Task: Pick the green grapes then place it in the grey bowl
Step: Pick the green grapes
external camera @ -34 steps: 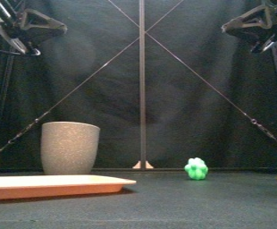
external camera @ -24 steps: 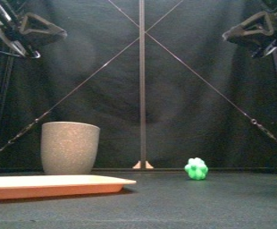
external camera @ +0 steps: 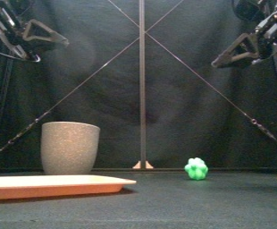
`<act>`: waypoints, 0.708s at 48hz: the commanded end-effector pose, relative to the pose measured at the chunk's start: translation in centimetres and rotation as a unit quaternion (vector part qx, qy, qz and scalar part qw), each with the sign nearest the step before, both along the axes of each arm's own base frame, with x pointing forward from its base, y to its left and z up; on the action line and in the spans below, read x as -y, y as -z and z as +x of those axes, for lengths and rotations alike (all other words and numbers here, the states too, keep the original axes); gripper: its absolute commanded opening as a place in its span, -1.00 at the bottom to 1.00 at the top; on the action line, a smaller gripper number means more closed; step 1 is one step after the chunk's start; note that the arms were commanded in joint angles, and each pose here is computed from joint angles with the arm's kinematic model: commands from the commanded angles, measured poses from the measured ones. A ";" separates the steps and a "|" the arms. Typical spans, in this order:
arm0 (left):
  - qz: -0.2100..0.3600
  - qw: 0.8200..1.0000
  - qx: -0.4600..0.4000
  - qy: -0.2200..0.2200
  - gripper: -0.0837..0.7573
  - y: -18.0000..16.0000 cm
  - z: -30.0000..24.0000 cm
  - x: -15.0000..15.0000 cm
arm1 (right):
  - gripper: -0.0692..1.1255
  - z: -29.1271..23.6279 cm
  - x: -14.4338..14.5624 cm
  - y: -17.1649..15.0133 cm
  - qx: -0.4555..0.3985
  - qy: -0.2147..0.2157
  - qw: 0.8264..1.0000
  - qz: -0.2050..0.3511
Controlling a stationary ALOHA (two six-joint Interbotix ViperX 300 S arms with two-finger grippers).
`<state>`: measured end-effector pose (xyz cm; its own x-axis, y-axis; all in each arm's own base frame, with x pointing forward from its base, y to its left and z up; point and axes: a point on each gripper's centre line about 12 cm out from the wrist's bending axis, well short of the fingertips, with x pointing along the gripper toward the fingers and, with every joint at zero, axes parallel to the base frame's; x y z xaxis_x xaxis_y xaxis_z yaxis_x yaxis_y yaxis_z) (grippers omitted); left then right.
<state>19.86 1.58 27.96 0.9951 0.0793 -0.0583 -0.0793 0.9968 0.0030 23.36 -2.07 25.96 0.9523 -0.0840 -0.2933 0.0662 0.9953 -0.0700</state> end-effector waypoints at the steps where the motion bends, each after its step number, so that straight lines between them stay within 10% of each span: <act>1: 0.002 1.000 0.021 -0.004 -0.82 -1.5 0.2 -0.2 | 0.00 1.2 0.6 0.6 -0.013 0.007 1.000 -0.003; 11: 0.002 1.000 0.019 -0.008 -0.82 -1.3 0.2 -0.4 | 0.66 2.5 1.4 2.3 -0.046 0.013 0.999 -0.016; 34: 0.000 1.000 0.019 -0.024 -0.82 -1.2 0.1 -1.0 | 0.67 5.2 4.0 8.0 -0.245 -0.019 0.958 -0.150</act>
